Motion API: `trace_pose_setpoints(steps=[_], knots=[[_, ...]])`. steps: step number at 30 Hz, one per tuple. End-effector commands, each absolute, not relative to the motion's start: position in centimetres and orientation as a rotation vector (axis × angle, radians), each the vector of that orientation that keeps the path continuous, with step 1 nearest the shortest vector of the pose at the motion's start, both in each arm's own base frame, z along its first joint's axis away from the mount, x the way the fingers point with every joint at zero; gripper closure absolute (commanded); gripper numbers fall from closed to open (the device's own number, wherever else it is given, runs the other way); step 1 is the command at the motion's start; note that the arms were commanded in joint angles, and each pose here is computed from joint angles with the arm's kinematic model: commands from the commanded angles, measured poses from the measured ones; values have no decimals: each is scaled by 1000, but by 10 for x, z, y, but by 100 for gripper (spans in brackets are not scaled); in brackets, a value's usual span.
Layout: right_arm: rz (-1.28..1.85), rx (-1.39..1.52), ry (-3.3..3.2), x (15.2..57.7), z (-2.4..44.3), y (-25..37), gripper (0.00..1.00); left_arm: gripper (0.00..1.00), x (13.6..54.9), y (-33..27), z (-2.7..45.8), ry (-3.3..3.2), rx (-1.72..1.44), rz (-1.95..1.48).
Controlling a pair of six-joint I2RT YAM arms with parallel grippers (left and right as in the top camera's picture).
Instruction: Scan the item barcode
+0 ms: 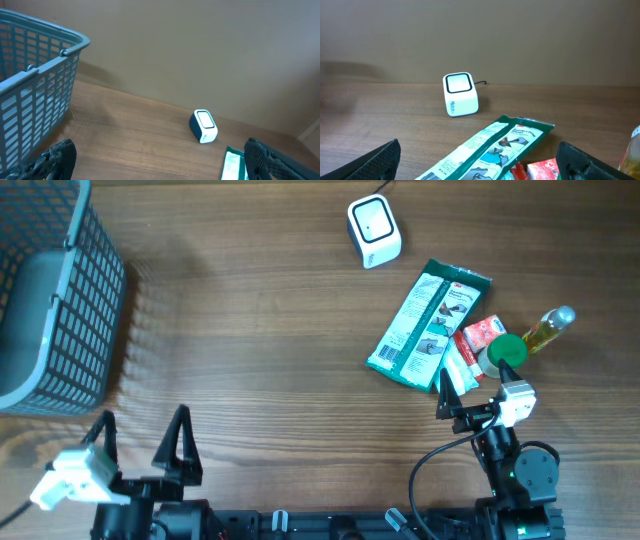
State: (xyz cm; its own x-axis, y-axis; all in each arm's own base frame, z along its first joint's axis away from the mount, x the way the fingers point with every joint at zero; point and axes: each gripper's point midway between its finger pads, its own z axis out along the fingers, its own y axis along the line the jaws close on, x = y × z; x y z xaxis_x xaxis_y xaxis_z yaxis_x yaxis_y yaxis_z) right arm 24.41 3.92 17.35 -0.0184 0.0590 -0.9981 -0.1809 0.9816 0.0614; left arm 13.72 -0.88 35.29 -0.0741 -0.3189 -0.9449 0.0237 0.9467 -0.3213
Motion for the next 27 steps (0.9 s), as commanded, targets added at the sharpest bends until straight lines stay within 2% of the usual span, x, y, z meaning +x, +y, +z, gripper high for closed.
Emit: trace_pose_setpoints(steps=[1, 9, 13, 17, 27], knots=[[188, -65, 1570, 244, 175, 35, 0, 0, 135, -6, 331, 1630, -227, -264], [189, -65, 1570, 244, 175, 35, 0, 0, 167, -7, 317, 1511, -236, -309], [189, -65, 1570, 244, 175, 35, 0, 0, 186, -6, 344, 1279, -203, -340], [189, -65, 1570, 244, 175, 35, 0, 0, 189, -6, 361, 1049, -156, -350], [189, -65, 1570, 244, 175, 35, 0, 0, 213, -5, 308, 1088, -168, -345]])
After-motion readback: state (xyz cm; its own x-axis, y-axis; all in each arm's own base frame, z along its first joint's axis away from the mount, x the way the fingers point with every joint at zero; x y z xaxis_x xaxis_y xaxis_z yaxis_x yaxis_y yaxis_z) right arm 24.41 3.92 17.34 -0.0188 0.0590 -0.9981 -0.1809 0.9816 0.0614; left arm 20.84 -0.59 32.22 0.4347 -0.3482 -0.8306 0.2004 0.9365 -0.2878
